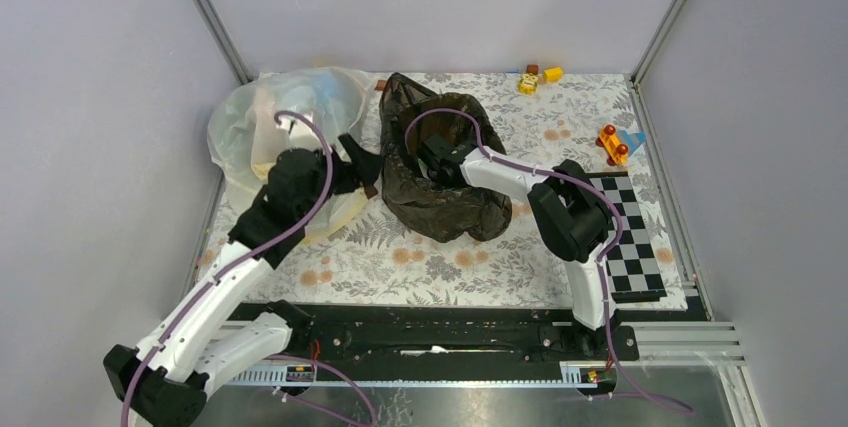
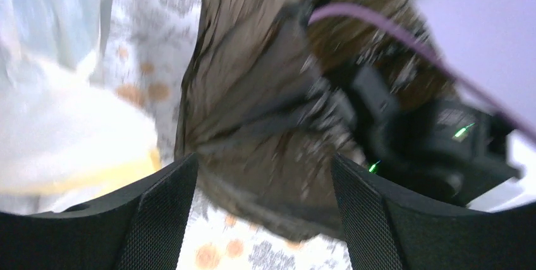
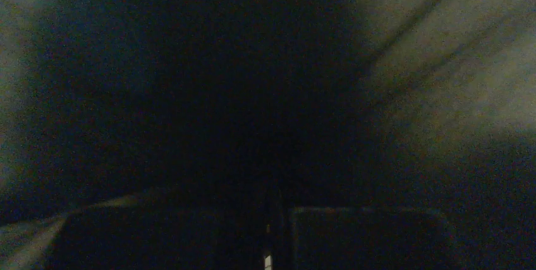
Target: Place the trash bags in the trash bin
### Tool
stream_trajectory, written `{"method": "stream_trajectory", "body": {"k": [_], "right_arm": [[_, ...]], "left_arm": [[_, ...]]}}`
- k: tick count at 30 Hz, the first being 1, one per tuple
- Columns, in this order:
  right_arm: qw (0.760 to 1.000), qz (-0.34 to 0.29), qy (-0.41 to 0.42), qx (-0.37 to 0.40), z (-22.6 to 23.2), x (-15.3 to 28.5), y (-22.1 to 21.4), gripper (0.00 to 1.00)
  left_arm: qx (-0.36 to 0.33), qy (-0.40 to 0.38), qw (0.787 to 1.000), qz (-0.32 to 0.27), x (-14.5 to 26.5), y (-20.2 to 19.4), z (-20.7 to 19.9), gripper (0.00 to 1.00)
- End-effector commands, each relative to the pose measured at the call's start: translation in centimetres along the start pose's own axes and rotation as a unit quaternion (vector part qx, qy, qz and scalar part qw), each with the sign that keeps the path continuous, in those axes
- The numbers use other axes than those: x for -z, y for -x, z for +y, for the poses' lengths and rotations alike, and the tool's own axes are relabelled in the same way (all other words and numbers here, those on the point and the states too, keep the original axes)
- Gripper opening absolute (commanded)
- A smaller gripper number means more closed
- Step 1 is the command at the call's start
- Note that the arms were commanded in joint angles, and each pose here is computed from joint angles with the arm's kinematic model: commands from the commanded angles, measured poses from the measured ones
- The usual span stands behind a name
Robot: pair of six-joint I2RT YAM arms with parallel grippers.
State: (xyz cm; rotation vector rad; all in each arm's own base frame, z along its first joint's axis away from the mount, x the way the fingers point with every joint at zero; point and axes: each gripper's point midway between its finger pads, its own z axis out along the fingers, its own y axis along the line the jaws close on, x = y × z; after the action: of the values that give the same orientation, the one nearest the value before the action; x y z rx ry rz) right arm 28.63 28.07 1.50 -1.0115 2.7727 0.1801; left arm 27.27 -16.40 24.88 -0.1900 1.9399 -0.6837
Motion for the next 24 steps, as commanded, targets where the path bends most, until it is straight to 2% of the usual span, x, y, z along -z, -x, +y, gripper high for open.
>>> {"method": "stream_trajectory", "body": {"k": [1,5,8,10,13,16,20,24], "right_arm": [[1.000,0.004,0.004,0.003,0.4,0.6,-0.9,0.00],[1.000,0.011,0.011,0.003,0.6,0.8,-1.5,0.00],[1.000,0.012,0.010,0.004,0.6,1.0,-1.7,0.00],[1.000,0.008,0.009,0.004,0.5,1.4,-1.6,0.00],[1.000,0.000,0.007,0.004,0.5,1.9,-1.3,0.00],[1.000,-0.003,0.010,0.011,0.5,2.0,-1.1,0.00],[1.000,-0.001,0.013,0.020,0.6,1.9,-0.9,0.00],[1.000,-0.001,0.013,0.022,0.6,1.7,-0.7,0.00]], "left_arm": [[-0.018,-0.003,0.998,-0.058,-0.8,6.9,-2.5,0.79],[-0.013,-0.051,0.994,-0.099,-2.3,12.4,-5.3,0.80],[-0.016,-0.049,0.992,-0.117,-4.5,15.0,-5.7,0.84],[-0.030,-0.060,0.992,-0.106,-6.3,15.5,-6.3,0.85],[-0.051,-0.086,0.991,-0.083,-9.3,15.0,-7.1,0.94],[-0.058,-0.127,0.988,-0.061,-11.7,14.1,-8.2,0.96],[-0.055,-0.107,0.993,-0.014,-15.7,12.4,-7.1,0.83],[-0.055,-0.051,0.997,0.019,-19.9,10.7,-4.3,0.60]]}}
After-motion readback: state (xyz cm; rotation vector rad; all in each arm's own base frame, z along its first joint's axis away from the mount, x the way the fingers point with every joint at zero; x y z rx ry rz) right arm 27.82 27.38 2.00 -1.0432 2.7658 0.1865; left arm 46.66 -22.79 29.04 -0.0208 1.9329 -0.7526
